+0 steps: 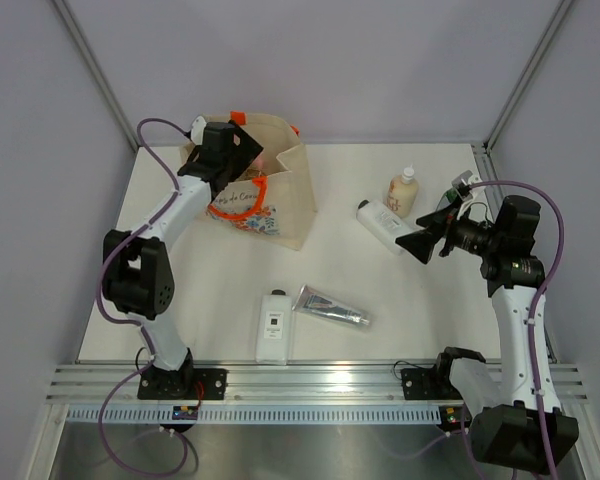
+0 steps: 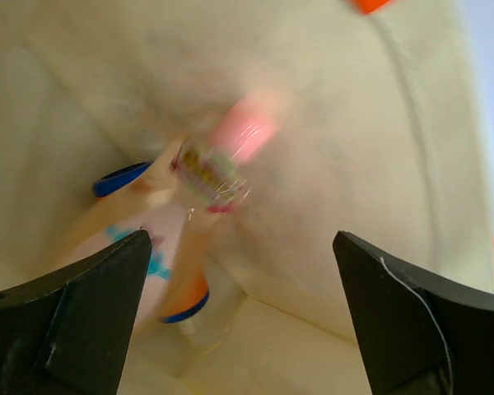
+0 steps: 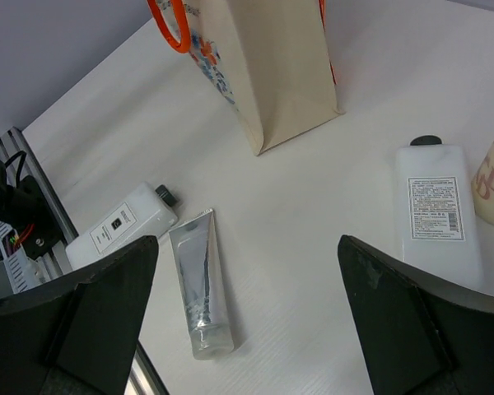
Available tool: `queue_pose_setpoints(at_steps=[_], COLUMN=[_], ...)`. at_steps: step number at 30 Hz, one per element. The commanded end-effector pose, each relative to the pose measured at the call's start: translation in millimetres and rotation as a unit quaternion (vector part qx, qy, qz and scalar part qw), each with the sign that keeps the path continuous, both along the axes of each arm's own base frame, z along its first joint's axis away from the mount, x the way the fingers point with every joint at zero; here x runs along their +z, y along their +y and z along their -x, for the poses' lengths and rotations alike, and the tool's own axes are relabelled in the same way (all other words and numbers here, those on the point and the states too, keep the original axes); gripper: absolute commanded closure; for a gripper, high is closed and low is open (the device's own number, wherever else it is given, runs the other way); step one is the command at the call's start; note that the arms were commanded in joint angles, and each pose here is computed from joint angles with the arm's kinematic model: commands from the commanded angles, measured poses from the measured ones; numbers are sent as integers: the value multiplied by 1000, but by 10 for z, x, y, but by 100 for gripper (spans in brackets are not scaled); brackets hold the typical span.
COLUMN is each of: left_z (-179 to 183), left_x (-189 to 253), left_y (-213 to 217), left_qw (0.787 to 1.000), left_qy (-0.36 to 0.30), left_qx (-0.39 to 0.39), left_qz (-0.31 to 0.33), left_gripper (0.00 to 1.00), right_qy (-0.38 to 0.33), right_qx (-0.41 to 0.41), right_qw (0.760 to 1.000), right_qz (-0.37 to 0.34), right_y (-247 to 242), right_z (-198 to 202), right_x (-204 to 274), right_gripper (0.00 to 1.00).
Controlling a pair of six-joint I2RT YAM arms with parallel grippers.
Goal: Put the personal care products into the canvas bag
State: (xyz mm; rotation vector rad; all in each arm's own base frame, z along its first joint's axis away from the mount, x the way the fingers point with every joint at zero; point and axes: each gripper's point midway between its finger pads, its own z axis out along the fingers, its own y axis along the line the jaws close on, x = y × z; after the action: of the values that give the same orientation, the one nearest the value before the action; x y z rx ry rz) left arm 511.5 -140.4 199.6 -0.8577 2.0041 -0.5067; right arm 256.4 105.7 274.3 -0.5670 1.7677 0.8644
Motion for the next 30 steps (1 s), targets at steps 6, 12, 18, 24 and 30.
queue_pose_setpoints(at_steps=[6, 12, 18, 24, 30], left_z=[41, 549, 1554, 2535, 3084], left_x=[1470, 2075, 1898, 1521, 1303], left_y=[-137, -148, -67, -18, -58], left_qw=[980, 947, 911, 873, 853], left_qy=[-181, -252, -266, -316, -357], left_qx=[-79, -179, -274, -337, -363], left_qz=[-3, -93, -153, -159, -115], left_gripper=[1, 1, 1, 1, 1], right_qy=[5, 3, 60, 119, 113], right_qx=[-115, -293, -345, -266, -270], right_qw=[992, 944, 910, 937, 933], right_qz=[60, 153, 220, 191, 210], right_y=[-363, -1043, -1430, -1523, -1772], right_z=[-338, -638, -731, -865, -1347], right_x=[-80, 139, -157, -476, -685], right_gripper=[0, 0, 0, 1, 1])
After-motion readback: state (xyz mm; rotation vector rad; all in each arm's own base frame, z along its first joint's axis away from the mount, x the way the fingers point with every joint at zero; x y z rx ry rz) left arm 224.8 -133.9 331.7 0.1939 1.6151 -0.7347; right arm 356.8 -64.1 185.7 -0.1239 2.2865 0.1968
